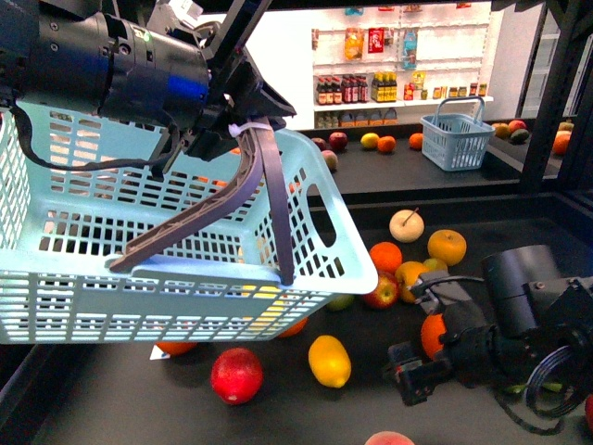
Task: Pick lemon from shelf
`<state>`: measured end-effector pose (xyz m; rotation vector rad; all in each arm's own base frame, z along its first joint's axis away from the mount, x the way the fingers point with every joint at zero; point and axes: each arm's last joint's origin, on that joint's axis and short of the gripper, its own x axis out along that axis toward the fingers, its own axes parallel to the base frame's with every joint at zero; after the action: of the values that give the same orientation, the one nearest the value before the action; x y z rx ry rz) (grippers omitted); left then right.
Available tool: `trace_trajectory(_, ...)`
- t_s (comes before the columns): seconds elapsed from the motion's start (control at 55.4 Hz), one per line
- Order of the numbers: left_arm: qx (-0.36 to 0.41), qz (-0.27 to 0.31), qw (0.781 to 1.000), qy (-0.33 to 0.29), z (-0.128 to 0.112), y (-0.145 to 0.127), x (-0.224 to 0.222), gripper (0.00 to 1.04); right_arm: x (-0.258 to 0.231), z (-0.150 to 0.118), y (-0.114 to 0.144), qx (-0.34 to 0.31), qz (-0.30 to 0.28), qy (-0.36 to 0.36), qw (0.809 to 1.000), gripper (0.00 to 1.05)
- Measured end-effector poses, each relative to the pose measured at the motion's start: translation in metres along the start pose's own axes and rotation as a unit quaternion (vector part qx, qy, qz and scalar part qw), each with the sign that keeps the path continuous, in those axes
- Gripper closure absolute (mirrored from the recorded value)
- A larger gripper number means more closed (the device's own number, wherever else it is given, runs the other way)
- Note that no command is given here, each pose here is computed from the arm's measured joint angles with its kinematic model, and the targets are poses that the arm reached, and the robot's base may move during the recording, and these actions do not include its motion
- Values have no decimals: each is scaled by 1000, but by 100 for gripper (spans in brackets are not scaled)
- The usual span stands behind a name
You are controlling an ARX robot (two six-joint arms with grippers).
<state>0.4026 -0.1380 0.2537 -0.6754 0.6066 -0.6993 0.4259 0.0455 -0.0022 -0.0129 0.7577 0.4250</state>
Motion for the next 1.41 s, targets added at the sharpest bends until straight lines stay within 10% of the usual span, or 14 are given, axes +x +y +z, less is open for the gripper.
trace_trajectory(0.199, 0, 0, 1000, 0, 0, 0, 0, 93, 34, -29, 22, -65, 16, 39, 997, 7)
trace_trajectory(1.409, 0, 0, 1000, 0, 0, 0, 0, 93, 139, -6, 58, -140, -39, 18, 989, 7)
